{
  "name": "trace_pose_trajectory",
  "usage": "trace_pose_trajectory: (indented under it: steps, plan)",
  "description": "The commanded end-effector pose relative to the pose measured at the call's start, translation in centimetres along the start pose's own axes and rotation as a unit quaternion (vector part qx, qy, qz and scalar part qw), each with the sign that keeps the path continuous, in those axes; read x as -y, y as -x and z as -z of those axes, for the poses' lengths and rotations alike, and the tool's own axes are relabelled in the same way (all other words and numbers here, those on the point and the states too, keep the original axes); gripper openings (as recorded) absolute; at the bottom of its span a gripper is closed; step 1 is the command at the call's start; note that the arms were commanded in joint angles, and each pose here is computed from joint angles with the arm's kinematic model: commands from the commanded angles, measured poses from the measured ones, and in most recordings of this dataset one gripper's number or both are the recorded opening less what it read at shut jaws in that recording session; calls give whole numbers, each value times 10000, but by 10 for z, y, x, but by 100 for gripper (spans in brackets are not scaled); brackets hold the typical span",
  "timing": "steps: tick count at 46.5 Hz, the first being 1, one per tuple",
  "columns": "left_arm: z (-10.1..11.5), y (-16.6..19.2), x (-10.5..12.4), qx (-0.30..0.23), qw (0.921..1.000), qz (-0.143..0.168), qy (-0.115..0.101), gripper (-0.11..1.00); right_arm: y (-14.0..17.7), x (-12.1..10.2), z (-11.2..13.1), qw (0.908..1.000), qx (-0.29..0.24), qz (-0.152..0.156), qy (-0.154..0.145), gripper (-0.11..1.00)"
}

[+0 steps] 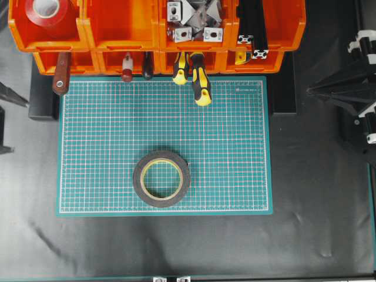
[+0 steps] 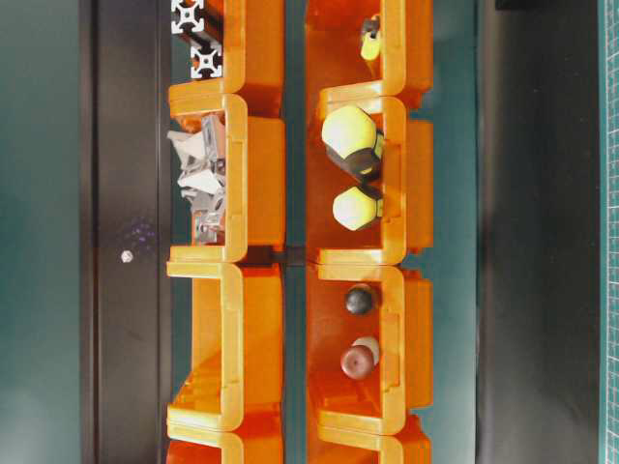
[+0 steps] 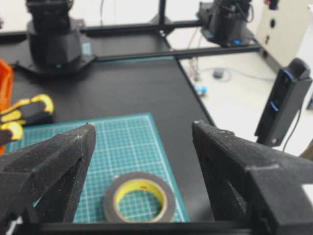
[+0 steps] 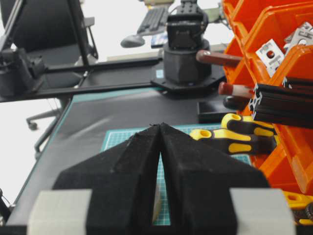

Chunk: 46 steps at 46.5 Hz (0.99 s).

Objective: Pick foam from container rack with left arm.

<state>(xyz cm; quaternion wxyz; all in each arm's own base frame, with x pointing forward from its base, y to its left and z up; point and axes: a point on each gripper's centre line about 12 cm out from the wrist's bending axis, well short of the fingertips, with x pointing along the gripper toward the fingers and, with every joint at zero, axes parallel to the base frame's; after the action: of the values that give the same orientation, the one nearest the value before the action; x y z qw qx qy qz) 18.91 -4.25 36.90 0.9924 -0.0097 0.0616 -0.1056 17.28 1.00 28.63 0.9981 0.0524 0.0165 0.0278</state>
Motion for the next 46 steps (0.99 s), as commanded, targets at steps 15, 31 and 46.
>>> trace_pose_trajectory:
  steps: [15, 31, 46]
  plan:
    - [10, 14, -3, 148, 9998, -52, 100, 76, -1, -1, -11, 9999, 129, -21, -8, 0]
    - [10, 17, -3, 187, 9997, -58, 109, 76, -1, -3, -10, 10000, 79, -55, -7, 0]
    - [12, 16, -4, 157, 9998, -76, 103, 76, -1, -3, -9, 9999, 69, -77, -6, 0]
